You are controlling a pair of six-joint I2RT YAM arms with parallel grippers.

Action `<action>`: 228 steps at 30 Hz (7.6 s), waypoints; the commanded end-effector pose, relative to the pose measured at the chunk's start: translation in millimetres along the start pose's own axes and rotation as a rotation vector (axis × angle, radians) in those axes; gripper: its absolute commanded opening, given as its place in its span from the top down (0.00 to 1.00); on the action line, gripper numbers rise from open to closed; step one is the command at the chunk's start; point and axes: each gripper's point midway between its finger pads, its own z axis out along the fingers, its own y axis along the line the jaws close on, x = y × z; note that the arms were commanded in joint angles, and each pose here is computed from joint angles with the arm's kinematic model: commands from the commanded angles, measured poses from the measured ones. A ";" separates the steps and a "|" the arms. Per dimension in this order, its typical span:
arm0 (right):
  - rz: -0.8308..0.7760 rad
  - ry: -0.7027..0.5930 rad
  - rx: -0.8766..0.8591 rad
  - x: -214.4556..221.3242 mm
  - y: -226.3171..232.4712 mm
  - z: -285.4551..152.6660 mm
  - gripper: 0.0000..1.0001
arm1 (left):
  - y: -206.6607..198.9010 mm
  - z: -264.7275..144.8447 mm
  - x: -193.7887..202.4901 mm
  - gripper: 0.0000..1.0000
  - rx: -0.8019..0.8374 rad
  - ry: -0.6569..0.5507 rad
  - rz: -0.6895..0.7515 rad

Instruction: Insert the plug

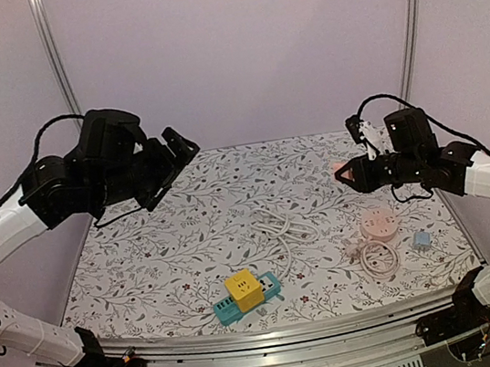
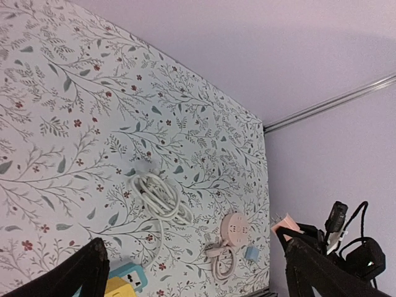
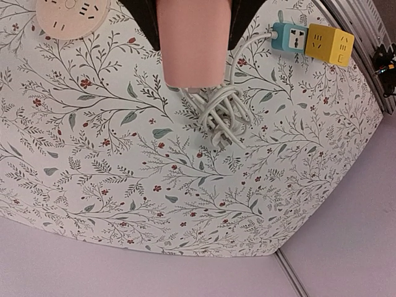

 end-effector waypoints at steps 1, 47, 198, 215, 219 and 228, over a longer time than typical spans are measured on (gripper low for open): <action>-0.018 0.008 -0.015 4.9 2.0 -6.1 1.00 | 42.8 -29.1 -28.6 0.00 -0.172 -0.098 0.311; -0.175 0.188 -0.260 54.2 37.3 -26.4 1.00 | 103.8 -5.7 130.7 0.02 0.241 0.740 1.591; -0.711 1.033 -0.135 223.1 169.0 51.1 1.00 | 81.0 -61.9 48.9 0.00 0.159 0.090 1.254; -0.774 0.973 -0.160 215.1 180.8 67.1 1.00 | 85.5 -56.3 47.6 0.01 0.130 0.098 1.258; -0.774 0.982 -0.172 217.4 181.2 63.8 1.00 | 86.4 -55.2 46.4 0.01 0.123 0.098 1.257; -0.764 1.011 -0.209 225.8 182.3 51.0 1.00 | 90.9 -53.9 46.1 0.01 0.113 0.103 1.255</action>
